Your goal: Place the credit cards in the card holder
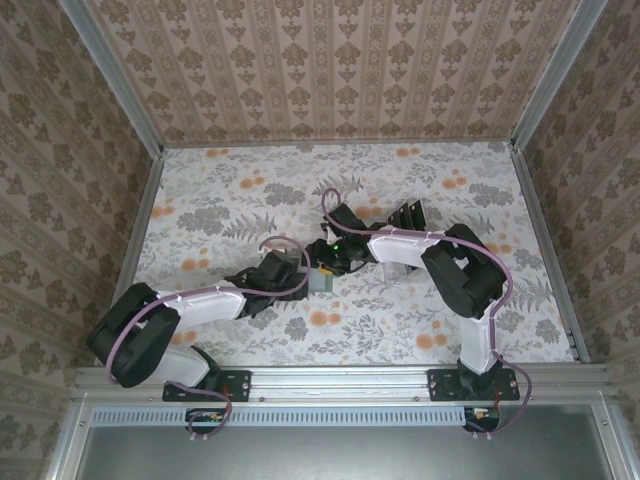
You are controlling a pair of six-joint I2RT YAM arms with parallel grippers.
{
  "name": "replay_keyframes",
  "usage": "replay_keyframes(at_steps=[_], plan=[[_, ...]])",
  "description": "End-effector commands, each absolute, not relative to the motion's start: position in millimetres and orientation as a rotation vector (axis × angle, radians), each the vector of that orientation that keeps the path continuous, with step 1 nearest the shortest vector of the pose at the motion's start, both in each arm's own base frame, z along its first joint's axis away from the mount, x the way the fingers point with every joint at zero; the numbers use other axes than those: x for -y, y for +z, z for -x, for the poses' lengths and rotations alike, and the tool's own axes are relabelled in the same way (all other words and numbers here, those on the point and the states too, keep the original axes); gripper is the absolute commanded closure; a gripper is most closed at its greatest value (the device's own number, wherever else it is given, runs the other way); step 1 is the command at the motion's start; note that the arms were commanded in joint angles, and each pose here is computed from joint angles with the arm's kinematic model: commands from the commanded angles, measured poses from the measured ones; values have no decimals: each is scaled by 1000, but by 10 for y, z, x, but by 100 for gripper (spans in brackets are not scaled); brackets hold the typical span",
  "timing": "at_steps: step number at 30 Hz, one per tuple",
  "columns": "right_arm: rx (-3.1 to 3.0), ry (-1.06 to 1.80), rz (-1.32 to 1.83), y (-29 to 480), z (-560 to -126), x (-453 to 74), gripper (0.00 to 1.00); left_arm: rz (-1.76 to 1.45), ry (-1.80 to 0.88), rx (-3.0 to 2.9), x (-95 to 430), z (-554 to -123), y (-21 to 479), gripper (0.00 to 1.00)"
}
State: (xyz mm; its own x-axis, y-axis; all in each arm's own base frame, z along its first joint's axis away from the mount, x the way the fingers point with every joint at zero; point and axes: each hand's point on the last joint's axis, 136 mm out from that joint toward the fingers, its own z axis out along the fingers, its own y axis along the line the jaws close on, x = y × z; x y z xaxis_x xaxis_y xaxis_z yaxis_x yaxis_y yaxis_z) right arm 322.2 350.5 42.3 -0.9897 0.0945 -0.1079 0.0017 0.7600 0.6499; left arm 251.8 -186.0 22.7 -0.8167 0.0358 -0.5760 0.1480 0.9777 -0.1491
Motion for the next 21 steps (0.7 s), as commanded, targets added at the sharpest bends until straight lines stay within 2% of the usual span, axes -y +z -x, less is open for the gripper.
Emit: replay_keyframes(at_steps=[1,13,21], plan=[[-2829,1037,-78,347,-3254,-3559,44,-107,-194,-2558,1775,-2486,117,0],[-2811,1087,-1,524,-3342,-3791,44,-113,-231,-2534,1824,-2508,223,0],[-2805,1107,54,660,-3300,-3990,44,-3,-281,-2399,1656,-2541,793,0]])
